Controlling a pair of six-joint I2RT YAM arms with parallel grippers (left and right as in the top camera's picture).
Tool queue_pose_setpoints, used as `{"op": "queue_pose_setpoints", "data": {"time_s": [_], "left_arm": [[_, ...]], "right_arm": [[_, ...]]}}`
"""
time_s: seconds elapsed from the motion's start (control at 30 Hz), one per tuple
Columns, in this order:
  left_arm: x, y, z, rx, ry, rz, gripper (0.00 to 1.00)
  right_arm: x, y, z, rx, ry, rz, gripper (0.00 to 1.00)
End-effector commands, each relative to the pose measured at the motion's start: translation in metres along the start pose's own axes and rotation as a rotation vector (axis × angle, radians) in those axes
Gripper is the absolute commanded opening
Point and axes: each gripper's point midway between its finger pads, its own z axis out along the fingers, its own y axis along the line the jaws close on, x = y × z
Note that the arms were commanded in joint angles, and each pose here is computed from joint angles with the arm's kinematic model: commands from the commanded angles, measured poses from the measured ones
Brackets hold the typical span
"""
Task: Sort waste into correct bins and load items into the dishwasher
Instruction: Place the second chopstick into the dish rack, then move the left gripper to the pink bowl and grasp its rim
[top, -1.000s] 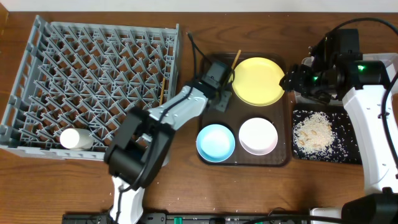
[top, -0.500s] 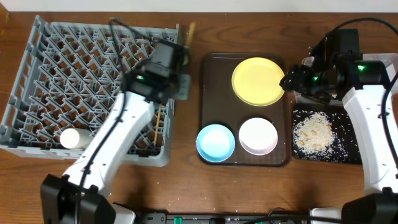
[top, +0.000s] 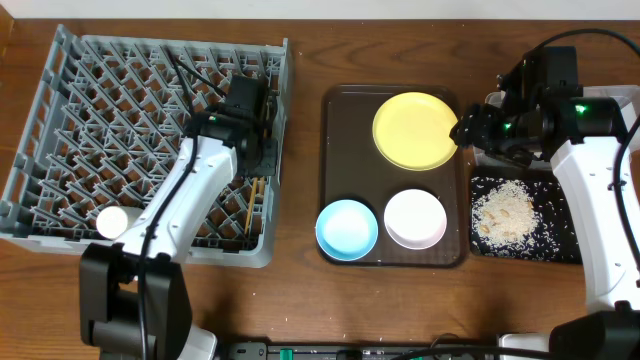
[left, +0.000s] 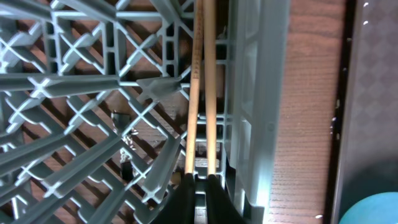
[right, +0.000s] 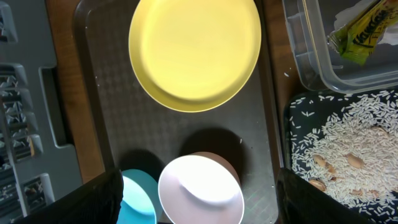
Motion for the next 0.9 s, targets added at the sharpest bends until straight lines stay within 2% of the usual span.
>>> {"op": "queue_pose_setpoints", "data": {"time_s": [0.0, 0.13, 0.23, 0.37, 0.47, 0.6, 0.63, 0.87], "left_arm": [[-0.002, 0.001, -0.006, 0.001, -0.015, 0.008, 0.17], [-0.012, -0.004, -0.03, 0.036, -0.057, 0.006, 0.38], [-0.021, -0.024, -0.055, 0.159, -0.103, 0.013, 0.5], [-0.031, -0.044, -0.084, 0.262, -0.154, 0.057, 0.52], [-0.033, -0.065, -0.095, 0.329, -0.17, 0.093, 0.53], [-0.028, -0.12, -0.105, 0.487, -0.185, 0.196, 0.55], [-0.026, -0.133, -0.107, 0.506, -0.192, 0.227, 0.56], [-0.003, -0.203, -0.086, 0.483, -0.184, 0.416, 0.57]], "right_arm": [[-0.001, 0.003, -0.003, -0.004, -0.01, -0.022, 0.76], [-0.003, -0.002, -0.003, 0.025, -0.021, -0.021, 0.77], [-0.007, -0.013, -0.005, 0.072, -0.041, -0.01, 0.79], [-0.019, -0.04, -0.012, 0.105, -0.074, 0.1, 0.81], [-0.031, -0.078, -0.024, 0.136, -0.111, 0.223, 0.82], [-0.037, -0.122, -0.037, 0.175, -0.146, 0.341, 0.9], [-0.037, -0.131, -0.04, 0.183, -0.149, 0.368, 0.99], [-0.033, -0.149, -0.046, 0.202, -0.145, 0.42, 0.99]]}}
